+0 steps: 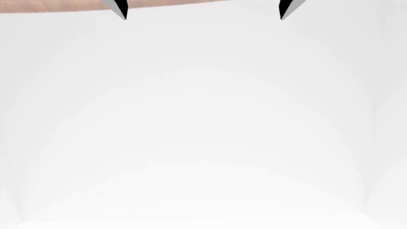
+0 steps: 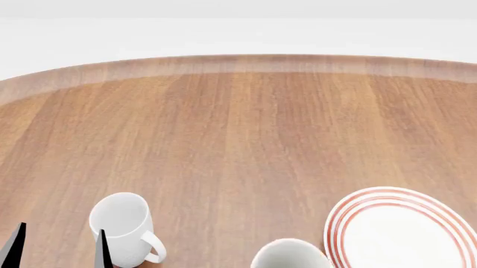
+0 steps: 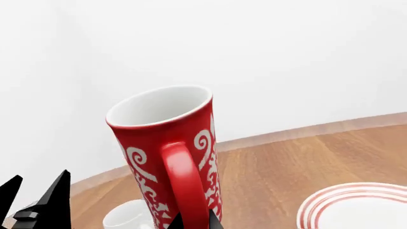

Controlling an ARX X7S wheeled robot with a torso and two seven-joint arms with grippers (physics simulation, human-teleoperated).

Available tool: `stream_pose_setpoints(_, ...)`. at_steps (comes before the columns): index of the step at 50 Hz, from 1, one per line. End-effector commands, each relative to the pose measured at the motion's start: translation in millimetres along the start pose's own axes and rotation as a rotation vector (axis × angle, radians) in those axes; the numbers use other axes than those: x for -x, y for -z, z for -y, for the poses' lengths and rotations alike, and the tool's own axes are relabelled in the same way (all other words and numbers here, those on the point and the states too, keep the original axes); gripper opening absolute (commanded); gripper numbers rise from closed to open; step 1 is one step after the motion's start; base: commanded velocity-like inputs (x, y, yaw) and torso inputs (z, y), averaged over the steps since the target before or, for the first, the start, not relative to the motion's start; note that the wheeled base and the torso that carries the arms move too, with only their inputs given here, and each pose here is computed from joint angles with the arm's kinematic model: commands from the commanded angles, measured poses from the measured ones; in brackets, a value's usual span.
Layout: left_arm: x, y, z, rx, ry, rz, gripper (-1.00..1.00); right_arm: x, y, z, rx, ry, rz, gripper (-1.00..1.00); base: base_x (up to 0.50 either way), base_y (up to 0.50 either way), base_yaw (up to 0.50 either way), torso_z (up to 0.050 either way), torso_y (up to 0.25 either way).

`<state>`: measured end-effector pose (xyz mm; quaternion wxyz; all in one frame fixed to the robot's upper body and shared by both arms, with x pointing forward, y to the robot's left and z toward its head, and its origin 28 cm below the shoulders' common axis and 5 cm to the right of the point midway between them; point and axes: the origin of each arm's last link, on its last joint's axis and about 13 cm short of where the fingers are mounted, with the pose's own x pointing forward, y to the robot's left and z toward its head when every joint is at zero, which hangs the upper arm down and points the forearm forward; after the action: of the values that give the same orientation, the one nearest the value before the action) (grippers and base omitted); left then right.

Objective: Pick up the red mug and put it on the plate

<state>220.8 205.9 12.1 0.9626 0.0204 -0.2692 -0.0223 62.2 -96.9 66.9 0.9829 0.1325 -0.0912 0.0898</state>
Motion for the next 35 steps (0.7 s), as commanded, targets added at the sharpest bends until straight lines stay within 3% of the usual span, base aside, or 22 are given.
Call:
stream_pose_setpoints(1,-0.1,0.0,0.0,0.001,-0.001,0.003,1.00,-19.7,-24.6,-2.9,-0.018,0.047,0.000,-1.00,0.00,0.00,0.00,0.000,0.000)
stream_pose_setpoints(14,-0.1,0.1,0.1,0.005,-0.001,0.009,1.00,-50.9,-48.8,2.7,0.055,0.094,-0.043,-1.00,0.00,0.00,0.00,0.000,0.000)
stream_pose_setpoints(35,-0.3,0.1,0.0,0.004,-0.004,0.016,1.00,-84.9,-60.6,15.5,0.162,0.162,-0.114,-1.00,0.00,0.00,0.00,0.000,0.000)
